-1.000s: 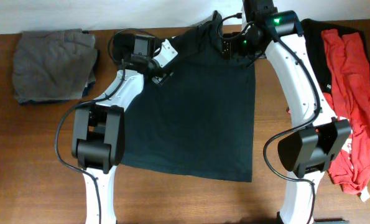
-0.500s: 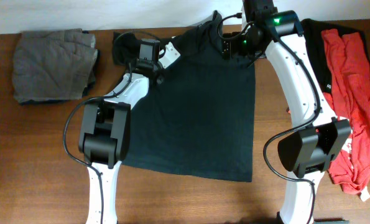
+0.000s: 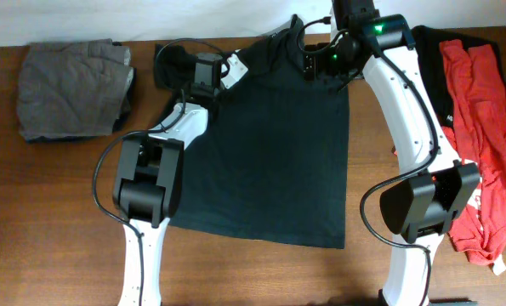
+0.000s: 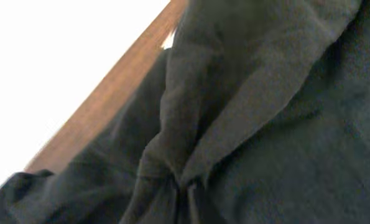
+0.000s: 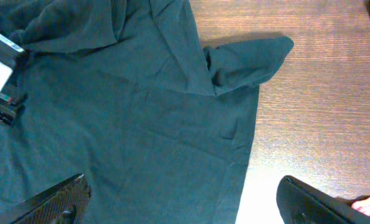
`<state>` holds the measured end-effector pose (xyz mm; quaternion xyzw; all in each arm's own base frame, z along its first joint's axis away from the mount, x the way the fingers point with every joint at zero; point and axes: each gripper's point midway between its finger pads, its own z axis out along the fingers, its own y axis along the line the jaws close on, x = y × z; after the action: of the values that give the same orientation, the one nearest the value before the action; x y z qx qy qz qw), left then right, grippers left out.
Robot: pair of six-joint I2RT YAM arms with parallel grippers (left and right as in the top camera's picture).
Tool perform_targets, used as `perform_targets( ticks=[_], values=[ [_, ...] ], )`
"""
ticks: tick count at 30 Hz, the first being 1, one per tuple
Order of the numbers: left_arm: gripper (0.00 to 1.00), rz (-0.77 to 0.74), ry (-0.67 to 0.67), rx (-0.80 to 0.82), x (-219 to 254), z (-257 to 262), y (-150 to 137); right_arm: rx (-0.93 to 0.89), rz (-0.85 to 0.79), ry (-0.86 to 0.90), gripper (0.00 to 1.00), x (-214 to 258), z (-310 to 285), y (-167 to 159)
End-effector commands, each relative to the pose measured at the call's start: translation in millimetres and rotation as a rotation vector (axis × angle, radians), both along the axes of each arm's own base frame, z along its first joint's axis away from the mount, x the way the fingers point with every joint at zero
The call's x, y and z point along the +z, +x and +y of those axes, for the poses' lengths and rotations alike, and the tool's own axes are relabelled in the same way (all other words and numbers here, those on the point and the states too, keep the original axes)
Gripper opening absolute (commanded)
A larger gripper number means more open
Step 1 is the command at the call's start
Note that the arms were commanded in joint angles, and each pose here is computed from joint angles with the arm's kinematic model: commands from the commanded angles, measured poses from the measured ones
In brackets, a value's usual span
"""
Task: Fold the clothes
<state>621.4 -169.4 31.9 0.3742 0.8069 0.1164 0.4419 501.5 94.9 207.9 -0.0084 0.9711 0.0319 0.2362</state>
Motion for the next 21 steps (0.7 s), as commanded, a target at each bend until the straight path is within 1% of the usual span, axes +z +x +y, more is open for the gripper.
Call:
perform_targets(
  ticks=[1,4,7,10,12,13,16,17,18,19,20,21],
  values=[
    [0.01,-0.074,0.071,0.123,8,10,8,0.009,-0.003,0.003,1.0,0,2,1],
    [0.0,-0.123,0.06,0.156,29,13,18,0.009,-0.01,0.004,1.0,1,2,2],
    [0.0,-0.204,0.013,0.258,60,26,32,0.01,-0.013,0.006,0.99,2,2,3],
    [0.0,-0.311,-0.051,0.288,94,31,47,0.017,-0.011,0.018,1.0,2,5,2],
    [0.0,-0.424,-0.115,0.312,123,39,57,0.017,-0.011,0.019,0.99,2,5,2],
    [0.0,-0.513,-0.165,0.329,146,46,62,0.018,-0.01,0.022,0.99,2,5,2],
    [0.0,-0.672,-0.26,0.345,187,61,67,0.019,-0.008,0.021,0.99,1,5,2],
    [0.06,-0.679,-0.268,0.329,190,60,68,0.019,-0.008,0.021,0.99,1,5,2],
    [0.32,-0.679,-0.277,0.3,191,59,69,0.018,-0.008,0.021,0.99,1,5,2],
    [0.61,-0.677,-0.28,0.288,191,59,69,0.018,-0.009,0.021,0.99,1,5,2],
    [0.99,-0.671,-0.279,0.285,189,59,70,0.018,-0.008,0.022,1.0,1,5,2],
    [0.99,-0.654,-0.277,0.292,185,62,70,0.019,-0.008,0.022,0.99,1,5,2]
  ],
)
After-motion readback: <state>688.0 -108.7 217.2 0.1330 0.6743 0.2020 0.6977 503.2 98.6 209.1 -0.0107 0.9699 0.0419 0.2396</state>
